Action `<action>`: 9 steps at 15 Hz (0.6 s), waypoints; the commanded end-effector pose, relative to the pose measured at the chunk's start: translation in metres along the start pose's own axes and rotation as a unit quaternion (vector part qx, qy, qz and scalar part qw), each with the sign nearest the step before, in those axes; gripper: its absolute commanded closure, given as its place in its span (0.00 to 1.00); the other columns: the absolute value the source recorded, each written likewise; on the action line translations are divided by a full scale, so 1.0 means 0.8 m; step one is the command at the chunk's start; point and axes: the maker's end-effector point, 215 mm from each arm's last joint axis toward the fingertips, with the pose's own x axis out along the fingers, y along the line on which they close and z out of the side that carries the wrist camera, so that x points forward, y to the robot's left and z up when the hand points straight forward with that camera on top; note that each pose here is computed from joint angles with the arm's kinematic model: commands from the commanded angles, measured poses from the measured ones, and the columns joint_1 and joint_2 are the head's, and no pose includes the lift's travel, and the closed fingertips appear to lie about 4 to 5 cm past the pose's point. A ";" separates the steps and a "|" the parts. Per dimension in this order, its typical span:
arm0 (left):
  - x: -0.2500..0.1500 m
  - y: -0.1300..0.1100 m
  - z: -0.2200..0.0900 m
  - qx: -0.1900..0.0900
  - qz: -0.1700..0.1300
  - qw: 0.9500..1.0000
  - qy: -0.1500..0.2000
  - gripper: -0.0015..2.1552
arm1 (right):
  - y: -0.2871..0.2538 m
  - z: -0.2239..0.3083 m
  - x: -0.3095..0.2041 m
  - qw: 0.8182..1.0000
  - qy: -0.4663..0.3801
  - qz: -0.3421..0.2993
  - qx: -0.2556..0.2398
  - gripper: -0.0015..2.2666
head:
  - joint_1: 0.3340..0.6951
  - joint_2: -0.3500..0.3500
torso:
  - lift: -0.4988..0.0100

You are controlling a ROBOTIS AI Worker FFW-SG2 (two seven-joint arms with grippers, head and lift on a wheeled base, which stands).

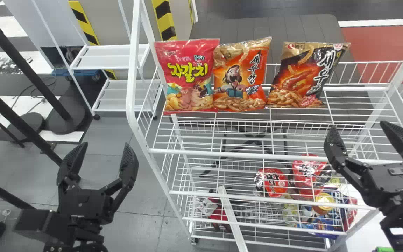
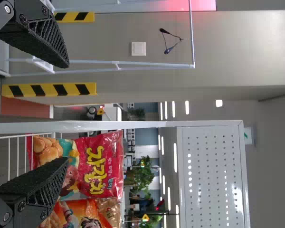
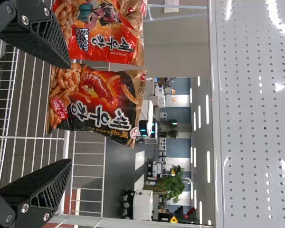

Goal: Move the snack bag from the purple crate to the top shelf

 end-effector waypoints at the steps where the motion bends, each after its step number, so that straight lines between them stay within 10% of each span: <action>1: 0.001 0.001 -0.001 0.000 0.001 1.000 0.000 0.06 | 0.001 -0.004 0.001 1.000 0.002 0.000 0.002 0.05 | 1.00 0.73 | 0.99; 9: 0.002 0.002 -0.004 0.001 0.002 1.000 0.002 0.06 | 0.004 -0.003 0.002 1.000 0.001 0.004 0.002 0.05 | 1.00 0.74 | 0.99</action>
